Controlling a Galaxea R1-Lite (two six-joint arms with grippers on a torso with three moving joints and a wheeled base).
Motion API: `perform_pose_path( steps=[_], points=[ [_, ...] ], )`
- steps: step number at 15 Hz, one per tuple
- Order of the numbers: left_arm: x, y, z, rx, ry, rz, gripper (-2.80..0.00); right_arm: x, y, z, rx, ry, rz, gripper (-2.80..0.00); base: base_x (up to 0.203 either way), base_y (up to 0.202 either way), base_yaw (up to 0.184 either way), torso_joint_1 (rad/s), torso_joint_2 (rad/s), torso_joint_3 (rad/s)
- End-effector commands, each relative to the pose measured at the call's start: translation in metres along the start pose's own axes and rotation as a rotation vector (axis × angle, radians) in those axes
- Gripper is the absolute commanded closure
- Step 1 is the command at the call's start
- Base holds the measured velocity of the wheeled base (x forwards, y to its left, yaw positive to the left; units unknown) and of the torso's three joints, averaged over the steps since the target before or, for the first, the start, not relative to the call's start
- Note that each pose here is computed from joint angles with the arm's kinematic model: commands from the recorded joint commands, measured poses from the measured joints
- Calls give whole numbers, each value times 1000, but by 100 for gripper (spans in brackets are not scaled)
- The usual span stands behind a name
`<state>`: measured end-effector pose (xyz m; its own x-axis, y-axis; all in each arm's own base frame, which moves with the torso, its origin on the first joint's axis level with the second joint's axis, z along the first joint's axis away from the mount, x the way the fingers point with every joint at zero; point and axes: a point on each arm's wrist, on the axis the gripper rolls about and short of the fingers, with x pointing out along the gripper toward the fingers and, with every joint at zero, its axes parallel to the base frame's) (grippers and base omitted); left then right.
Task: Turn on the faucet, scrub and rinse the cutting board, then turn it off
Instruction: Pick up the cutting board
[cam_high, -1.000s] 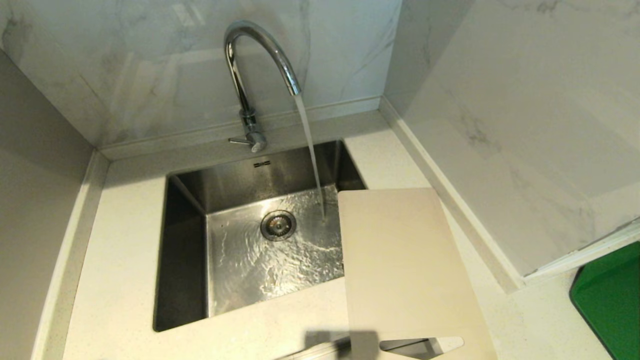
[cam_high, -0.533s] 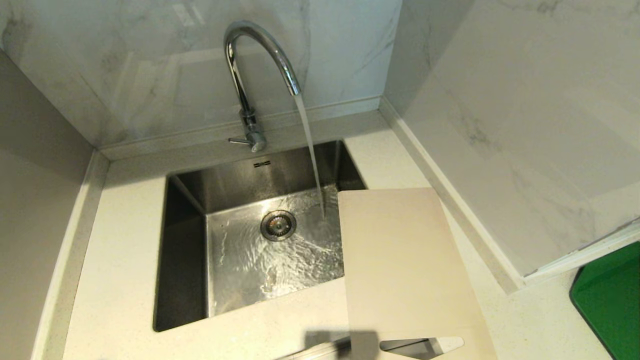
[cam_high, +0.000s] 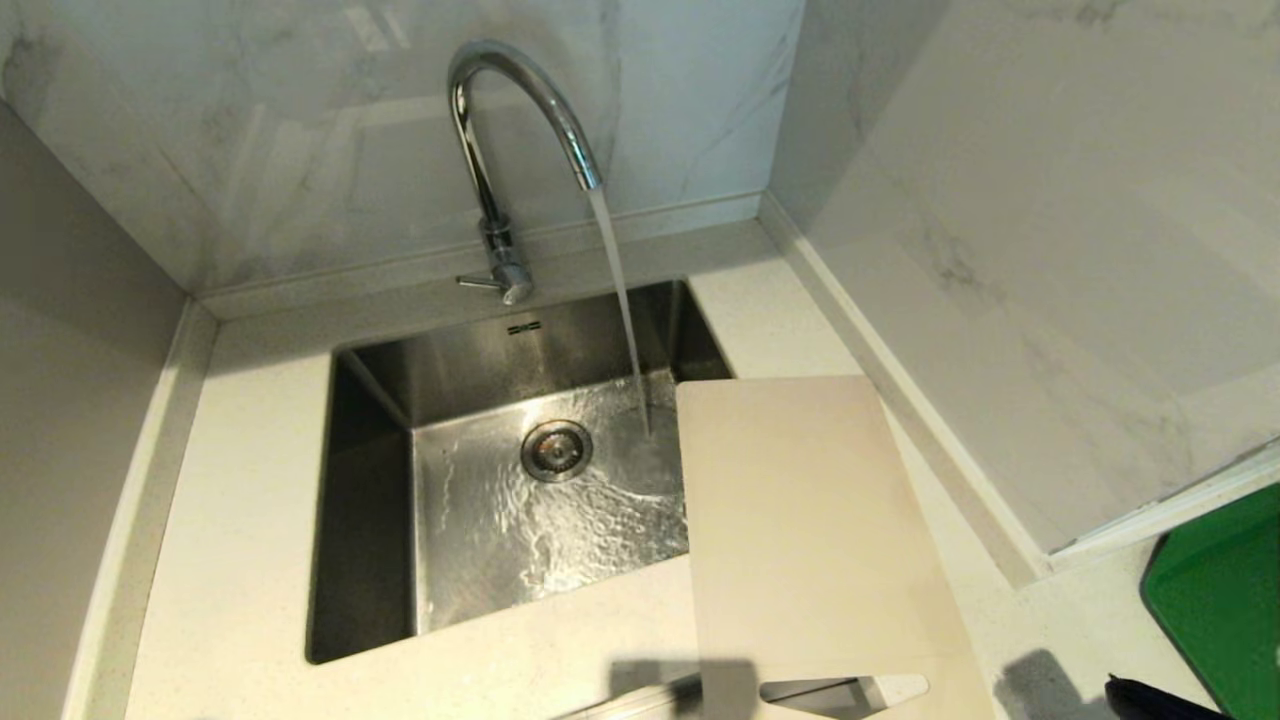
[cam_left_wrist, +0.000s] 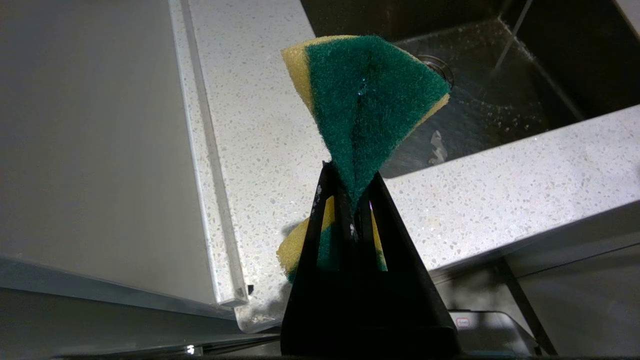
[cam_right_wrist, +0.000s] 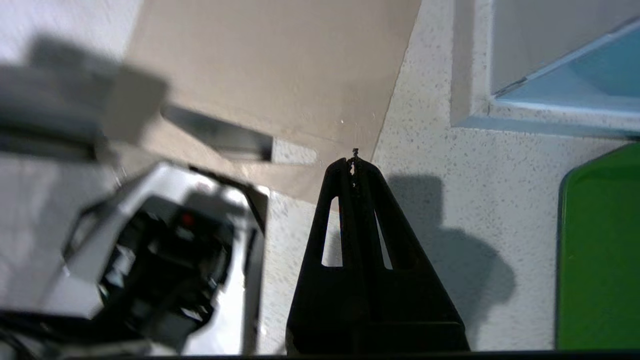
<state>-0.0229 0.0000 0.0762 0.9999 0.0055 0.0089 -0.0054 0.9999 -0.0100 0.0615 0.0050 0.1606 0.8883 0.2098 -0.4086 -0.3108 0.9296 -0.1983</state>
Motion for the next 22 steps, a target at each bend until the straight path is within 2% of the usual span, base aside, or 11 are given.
perform_pose_path(
  steps=[1, 8, 11, 17, 18, 22],
  points=[
    [0, 0, 0, -1, 3, 1, 0, 21, -4, -1, -60, 125, 51, 0, 0, 0, 0, 0, 0, 0],
    [0, 0, 0, -1, 3, 1, 0, 54, -13, 19, -171, 208, 129, 0, 0, 0, 0, 0, 0, 0],
    [0, 0, 0, -1, 3, 1, 0, 70, -4, 26, -218, 231, 213, 0, 0, 0, 0, 0, 0, 0],
    [0, 0, 0, -1, 3, 1, 0, 91, 21, 28, -342, 309, 291, 0, 0, 0, 0, 0, 0, 0],
    [0, 0, 0, -1, 3, 1, 0, 92, 28, 27, -372, 315, 307, -280, 0, 0, 0, 0, 0, 0],
    [0, 0, 0, -1, 3, 1, 0, 99, 48, 18, -504, 376, 346, -280, 0, 0, 0, 0, 0, 0]
  ],
)
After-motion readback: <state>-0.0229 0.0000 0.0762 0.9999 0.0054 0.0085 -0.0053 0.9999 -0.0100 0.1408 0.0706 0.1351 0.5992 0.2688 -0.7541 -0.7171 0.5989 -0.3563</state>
